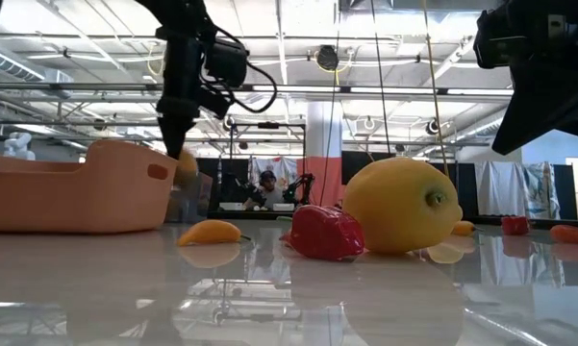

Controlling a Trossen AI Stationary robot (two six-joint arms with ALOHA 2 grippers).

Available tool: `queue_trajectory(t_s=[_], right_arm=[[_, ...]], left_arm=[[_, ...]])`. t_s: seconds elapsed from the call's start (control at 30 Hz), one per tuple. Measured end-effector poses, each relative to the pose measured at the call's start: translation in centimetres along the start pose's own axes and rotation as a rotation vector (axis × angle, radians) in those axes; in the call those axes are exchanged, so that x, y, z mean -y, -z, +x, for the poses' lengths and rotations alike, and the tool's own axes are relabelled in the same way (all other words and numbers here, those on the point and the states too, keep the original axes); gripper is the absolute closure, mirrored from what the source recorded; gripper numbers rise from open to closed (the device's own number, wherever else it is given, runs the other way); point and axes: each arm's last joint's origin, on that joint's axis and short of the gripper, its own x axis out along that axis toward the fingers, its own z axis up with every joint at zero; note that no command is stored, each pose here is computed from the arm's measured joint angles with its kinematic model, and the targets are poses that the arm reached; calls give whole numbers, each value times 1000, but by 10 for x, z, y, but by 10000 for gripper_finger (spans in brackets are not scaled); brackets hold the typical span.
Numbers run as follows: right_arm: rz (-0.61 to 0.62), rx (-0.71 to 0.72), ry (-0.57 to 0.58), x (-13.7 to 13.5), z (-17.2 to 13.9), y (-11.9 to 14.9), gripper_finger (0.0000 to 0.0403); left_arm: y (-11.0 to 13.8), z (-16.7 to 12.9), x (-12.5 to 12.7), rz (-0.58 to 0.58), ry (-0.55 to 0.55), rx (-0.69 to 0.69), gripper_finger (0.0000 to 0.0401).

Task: Sort produce into baskets
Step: Put the lemon into the black bin

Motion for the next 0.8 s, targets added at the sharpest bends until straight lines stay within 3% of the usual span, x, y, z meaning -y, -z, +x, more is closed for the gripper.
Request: queue_trajectory(t_s=[0.47,0.8], right_arm=[[-22,0,1,0,0,0,403],[-21,43,16,1,0,-2,403]], left_arm=[[-4,-6,6,19,7,36,109],[-36,-28,45,118,230,379,108]])
